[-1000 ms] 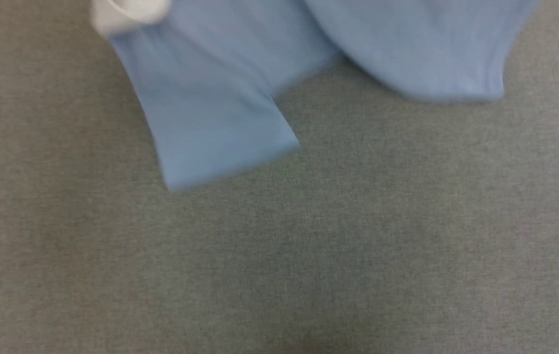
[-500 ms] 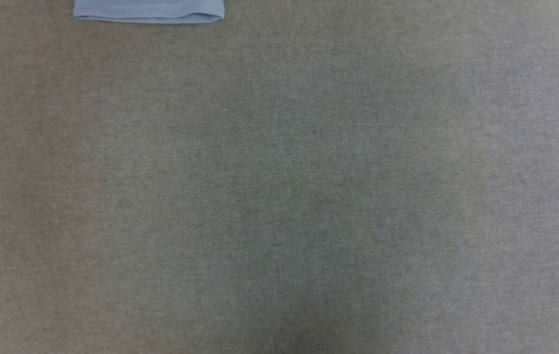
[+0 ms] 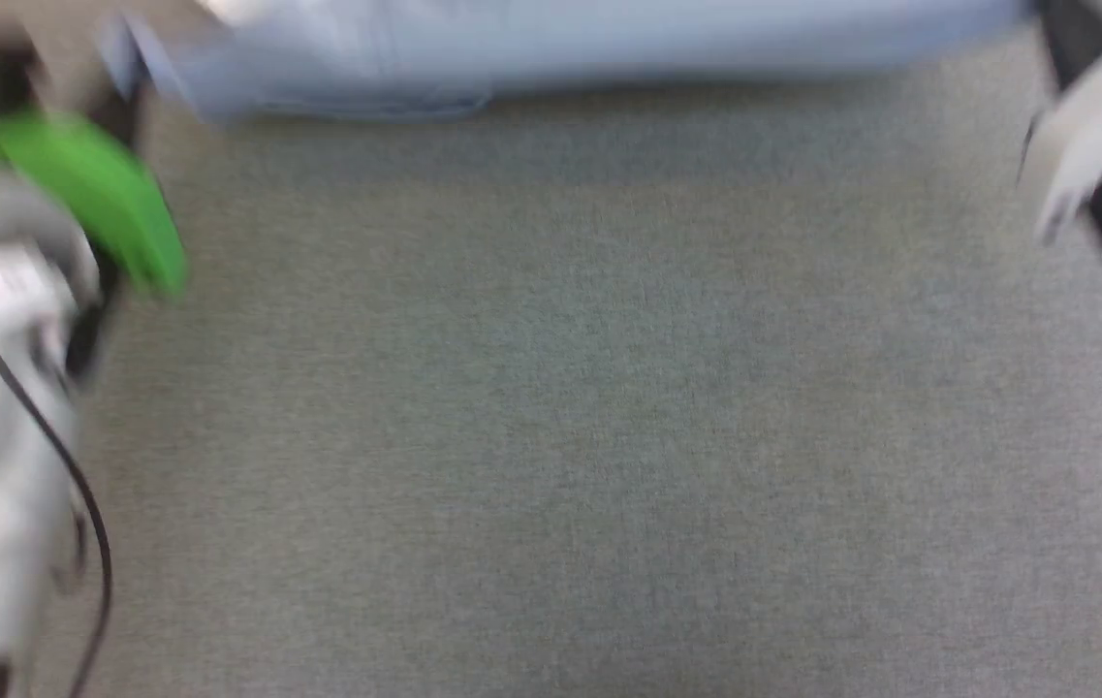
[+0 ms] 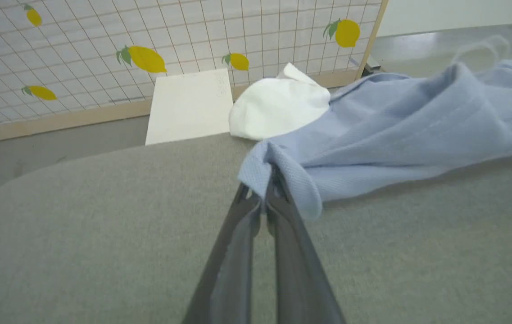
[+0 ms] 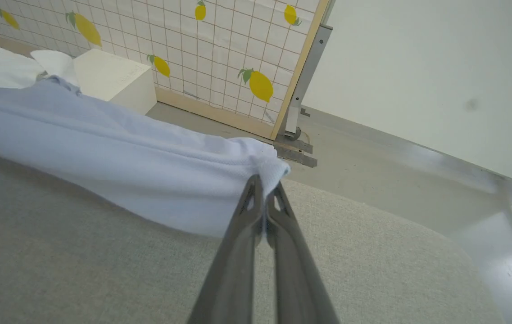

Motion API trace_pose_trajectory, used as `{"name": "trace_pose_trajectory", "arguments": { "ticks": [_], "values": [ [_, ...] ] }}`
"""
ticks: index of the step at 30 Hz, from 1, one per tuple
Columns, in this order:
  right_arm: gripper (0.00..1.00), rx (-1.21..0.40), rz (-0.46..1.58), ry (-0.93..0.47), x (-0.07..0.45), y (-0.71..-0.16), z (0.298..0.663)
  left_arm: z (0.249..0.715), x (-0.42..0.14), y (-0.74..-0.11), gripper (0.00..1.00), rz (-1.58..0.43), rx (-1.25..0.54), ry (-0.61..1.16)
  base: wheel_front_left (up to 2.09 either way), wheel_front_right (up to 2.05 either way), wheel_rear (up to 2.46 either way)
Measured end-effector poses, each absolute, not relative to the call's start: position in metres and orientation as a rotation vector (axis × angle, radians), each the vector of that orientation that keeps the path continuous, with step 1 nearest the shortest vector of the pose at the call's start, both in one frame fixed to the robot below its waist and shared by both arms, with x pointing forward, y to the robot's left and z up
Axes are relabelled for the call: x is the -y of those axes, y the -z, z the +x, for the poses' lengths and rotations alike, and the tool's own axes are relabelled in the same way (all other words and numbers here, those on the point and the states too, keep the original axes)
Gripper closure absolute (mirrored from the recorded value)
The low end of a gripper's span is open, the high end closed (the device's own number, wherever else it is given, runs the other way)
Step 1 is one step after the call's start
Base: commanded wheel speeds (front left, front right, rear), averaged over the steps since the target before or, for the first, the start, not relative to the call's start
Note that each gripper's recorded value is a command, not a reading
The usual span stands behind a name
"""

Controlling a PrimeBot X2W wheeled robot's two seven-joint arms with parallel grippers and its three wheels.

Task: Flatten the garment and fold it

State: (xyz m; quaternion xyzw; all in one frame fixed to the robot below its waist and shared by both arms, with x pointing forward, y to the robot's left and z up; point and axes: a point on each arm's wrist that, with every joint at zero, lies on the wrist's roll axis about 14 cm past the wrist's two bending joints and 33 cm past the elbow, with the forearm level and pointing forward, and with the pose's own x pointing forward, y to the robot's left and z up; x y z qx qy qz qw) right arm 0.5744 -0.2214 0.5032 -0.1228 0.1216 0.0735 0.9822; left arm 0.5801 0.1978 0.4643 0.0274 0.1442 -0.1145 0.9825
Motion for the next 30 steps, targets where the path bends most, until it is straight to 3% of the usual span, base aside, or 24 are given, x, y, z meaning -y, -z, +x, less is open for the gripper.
{"name": "trace_pose_trajectory", "arguments": {
  "ticks": [6,13,24,30],
  "values": [
    [1.0,-0.409,-0.191,-0.184,0.218,-0.459,0.502,0.475,-0.193,-0.407,1.0,-0.049,-0.595,0.273,0.0,0.0,0.0],
    [1.0,-0.571,-0.152,-0.197,0.218,-0.42,0.422,0.384,-0.192,-0.391,1.0,-0.131,-0.753,0.239,0.0,0.0,0.0],
    [1.0,-0.705,-0.027,-0.105,0.228,-0.391,0.348,0.293,-0.189,-0.379,1.0,-0.214,-0.911,0.149,0.0,0.0,0.0],
    [1.0,-0.78,0.046,-0.028,0.233,-0.384,0.309,0.267,-0.191,-0.376,1.0,-0.259,-0.915,0.089,0.0,0.0,0.0]
  ]
}}
